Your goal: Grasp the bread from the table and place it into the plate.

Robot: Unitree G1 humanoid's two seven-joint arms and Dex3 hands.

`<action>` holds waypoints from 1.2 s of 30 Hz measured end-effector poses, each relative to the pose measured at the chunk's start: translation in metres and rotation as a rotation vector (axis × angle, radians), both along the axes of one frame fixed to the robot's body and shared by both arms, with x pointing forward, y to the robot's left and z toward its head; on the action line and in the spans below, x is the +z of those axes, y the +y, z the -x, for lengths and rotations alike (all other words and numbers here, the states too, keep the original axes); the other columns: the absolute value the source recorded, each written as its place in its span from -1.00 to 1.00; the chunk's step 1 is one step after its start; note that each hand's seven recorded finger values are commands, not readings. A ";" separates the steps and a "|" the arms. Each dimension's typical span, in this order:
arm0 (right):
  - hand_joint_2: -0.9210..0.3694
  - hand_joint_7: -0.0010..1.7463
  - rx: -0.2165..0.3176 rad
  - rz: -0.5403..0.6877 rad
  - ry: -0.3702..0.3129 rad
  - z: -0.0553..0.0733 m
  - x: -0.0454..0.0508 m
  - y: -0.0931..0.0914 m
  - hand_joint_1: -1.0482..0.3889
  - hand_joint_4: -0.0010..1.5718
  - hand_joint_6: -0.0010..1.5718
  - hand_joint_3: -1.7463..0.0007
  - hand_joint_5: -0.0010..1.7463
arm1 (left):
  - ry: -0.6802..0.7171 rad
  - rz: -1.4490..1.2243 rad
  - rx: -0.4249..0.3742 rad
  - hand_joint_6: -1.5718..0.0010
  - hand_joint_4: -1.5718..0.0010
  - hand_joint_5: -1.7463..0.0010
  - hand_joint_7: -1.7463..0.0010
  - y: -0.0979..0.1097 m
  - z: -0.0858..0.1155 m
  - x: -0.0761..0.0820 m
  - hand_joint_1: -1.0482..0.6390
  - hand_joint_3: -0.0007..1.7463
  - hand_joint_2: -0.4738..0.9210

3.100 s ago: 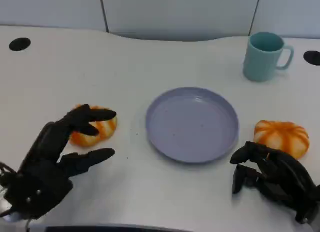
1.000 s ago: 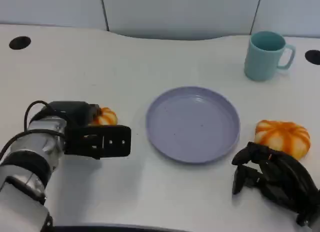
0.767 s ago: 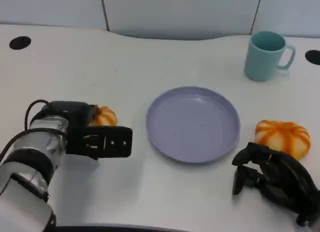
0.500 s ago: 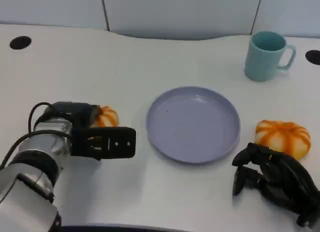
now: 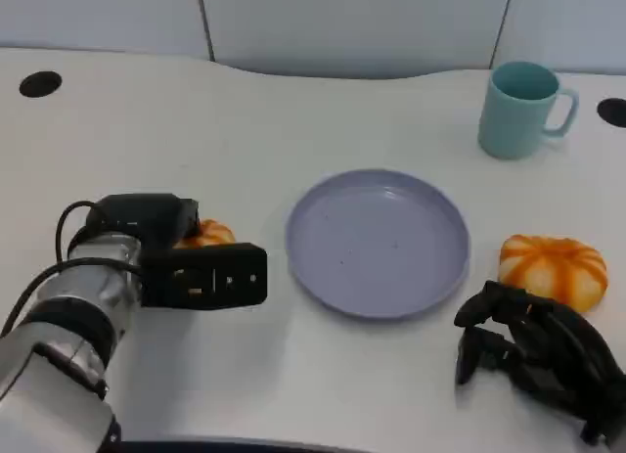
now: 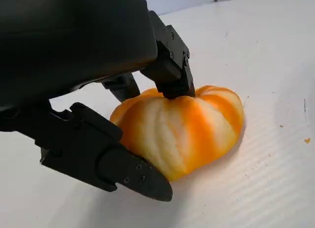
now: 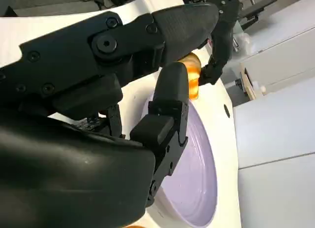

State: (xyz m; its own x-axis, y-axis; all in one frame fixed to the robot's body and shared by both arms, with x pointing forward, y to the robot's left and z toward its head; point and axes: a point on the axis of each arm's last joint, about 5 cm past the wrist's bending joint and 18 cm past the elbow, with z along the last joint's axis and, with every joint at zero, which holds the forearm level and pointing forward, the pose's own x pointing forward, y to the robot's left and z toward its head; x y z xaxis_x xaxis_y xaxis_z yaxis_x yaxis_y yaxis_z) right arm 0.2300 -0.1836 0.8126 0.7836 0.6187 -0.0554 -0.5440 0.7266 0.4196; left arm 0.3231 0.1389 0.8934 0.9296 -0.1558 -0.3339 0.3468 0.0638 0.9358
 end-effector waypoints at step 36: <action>-1.00 0.15 -0.001 -0.006 0.011 -0.001 0.0006 0.003 -0.27 -0.24 -0.06 0.88 0.88 | -0.351 0.391 -0.045 0.21 -0.02 -1.00 -1.00 0.000 -0.004 0.017 0.10 -0.18 0.51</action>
